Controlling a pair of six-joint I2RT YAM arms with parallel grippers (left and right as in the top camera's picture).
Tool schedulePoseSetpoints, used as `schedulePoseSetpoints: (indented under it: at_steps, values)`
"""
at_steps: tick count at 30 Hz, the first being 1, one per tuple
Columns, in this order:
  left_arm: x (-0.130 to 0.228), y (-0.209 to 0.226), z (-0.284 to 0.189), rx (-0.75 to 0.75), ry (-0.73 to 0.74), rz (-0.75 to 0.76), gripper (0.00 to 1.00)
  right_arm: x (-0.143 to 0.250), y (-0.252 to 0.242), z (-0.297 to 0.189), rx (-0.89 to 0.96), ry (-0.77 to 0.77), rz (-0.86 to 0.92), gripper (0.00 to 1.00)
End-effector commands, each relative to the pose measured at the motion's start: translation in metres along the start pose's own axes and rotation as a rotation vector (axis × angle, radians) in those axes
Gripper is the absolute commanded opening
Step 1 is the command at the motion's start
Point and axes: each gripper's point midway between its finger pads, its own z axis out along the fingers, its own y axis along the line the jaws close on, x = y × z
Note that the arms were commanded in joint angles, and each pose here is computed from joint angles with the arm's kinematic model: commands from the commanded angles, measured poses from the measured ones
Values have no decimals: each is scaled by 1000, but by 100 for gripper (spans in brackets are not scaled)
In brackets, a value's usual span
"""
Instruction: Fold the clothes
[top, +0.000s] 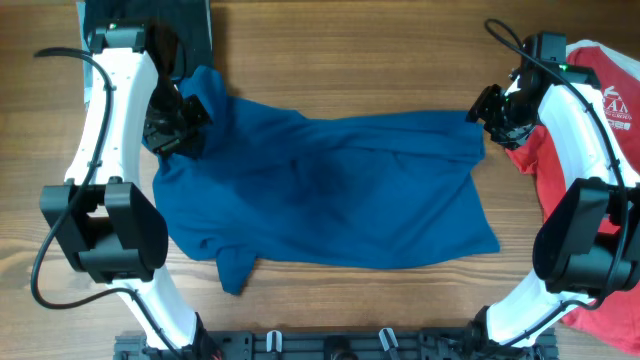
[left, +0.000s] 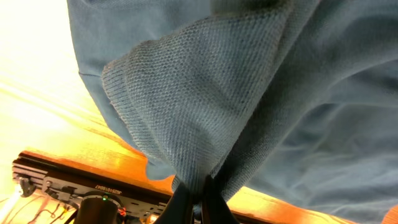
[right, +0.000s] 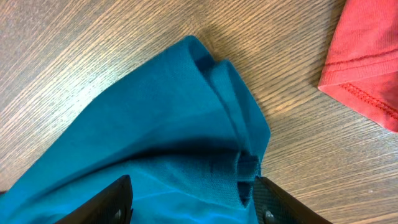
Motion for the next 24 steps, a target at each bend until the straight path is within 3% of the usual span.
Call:
schedulePoseSetpoints:
  at_steps: [1, 4, 7, 9, 11, 13, 14, 17, 20, 24]
  values:
    - [9, 0, -1, -39, 0, 9, 4, 4, 5, -2, -16, 7, -21, 63]
    - [13, -6, 0, -51, -4, 31, 4, 5, 5, -2, -15, 9, -21, 63]
    - [10, 13, 7, -170, -34, -41, 4, 6, 4, -2, -12, 15, -18, 63]
    - [7, 44, 20, -326, -51, -110, 7, 8, 3, -2, -9, 20, -16, 63]
    - [-3, 60, 24, -387, -89, -130, 39, 8, 3, -2, -7, 23, -16, 62]
    - [-18, 63, 24, -363, -132, -156, 95, 9, 2, -2, -6, 26, -17, 62]
    - [-22, 64, 24, -351, -143, -169, 100, 11, 2, -2, -3, 34, -16, 63]
    - [-24, 41, 31, -223, -117, -164, 100, 12, 1, -2, -1, 40, -23, 70]
    - [-26, -16, 37, 8, -107, 0, 100, 12, 1, -1, -1, 41, -66, 69]
    - [-30, -46, 55, 38, -167, 73, 100, 31, 2, 4, -35, 118, -58, 68]
